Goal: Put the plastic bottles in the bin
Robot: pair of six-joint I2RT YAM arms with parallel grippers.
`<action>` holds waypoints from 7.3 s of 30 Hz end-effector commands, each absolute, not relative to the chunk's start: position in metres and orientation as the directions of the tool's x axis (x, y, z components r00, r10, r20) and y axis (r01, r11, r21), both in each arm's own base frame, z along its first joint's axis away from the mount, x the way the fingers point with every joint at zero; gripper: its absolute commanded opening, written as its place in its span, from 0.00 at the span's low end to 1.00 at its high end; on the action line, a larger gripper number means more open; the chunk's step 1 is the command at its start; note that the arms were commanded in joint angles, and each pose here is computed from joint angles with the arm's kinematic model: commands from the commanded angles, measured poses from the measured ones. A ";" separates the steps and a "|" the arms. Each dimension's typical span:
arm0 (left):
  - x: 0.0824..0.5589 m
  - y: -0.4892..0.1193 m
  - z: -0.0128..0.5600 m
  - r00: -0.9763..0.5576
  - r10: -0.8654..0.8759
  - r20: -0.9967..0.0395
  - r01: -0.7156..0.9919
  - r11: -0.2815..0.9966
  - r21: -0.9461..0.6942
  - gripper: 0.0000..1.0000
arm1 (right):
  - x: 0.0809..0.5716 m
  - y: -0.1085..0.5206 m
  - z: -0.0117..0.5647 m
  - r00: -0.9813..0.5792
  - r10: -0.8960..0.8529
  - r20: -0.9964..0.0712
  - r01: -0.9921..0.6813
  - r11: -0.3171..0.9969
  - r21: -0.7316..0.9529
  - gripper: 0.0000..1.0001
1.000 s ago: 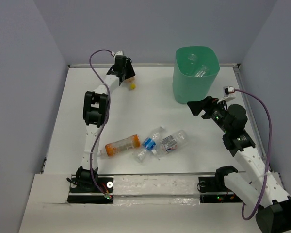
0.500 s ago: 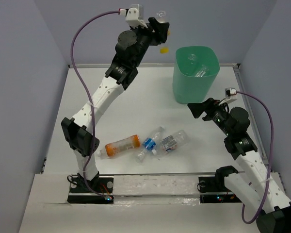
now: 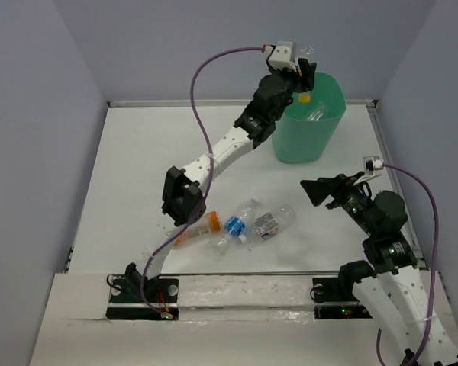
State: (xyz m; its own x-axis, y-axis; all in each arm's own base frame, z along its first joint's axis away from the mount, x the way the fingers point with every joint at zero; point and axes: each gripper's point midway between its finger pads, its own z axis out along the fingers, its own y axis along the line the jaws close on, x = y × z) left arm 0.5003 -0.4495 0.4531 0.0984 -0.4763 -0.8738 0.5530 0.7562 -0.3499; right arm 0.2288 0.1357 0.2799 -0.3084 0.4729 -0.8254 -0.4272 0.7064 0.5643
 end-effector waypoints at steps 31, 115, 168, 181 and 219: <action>0.396 -0.350 0.549 0.204 -0.416 -0.886 0.507 0.819 -0.268 0.99 | 0.237 0.145 0.178 -0.613 0.340 -0.713 -0.171 0.824 0.540 0.97; 0.227 -0.159 0.297 -0.191 -0.209 -0.959 0.383 0.884 -0.269 0.99 | 0.440 0.085 0.550 0.273 -0.029 -0.962 0.339 0.938 0.068 0.51; 0.228 -0.153 0.303 -0.180 -0.243 -0.953 0.382 0.875 -0.296 0.99 | 0.242 0.305 0.089 -0.718 0.354 -0.600 0.116 0.910 0.399 1.00; 0.205 -0.128 0.351 -0.012 -0.400 -0.917 0.427 0.827 -0.366 0.99 | 0.246 0.269 0.060 -0.650 0.377 -0.660 0.215 0.924 0.316 0.74; 0.189 -0.055 0.382 0.213 -0.565 -0.797 0.281 0.817 -0.504 0.99 | 0.371 0.169 0.480 0.221 0.091 -0.971 0.115 0.986 0.118 0.41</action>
State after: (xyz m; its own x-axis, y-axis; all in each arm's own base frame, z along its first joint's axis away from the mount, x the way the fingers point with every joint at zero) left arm 0.1930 -0.0664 0.3698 0.1549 -0.5279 -0.8351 0.2874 0.8328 -0.4732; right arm 0.3279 0.2205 0.4022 -0.0037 0.2102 -0.9776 -0.0335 0.9771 0.2102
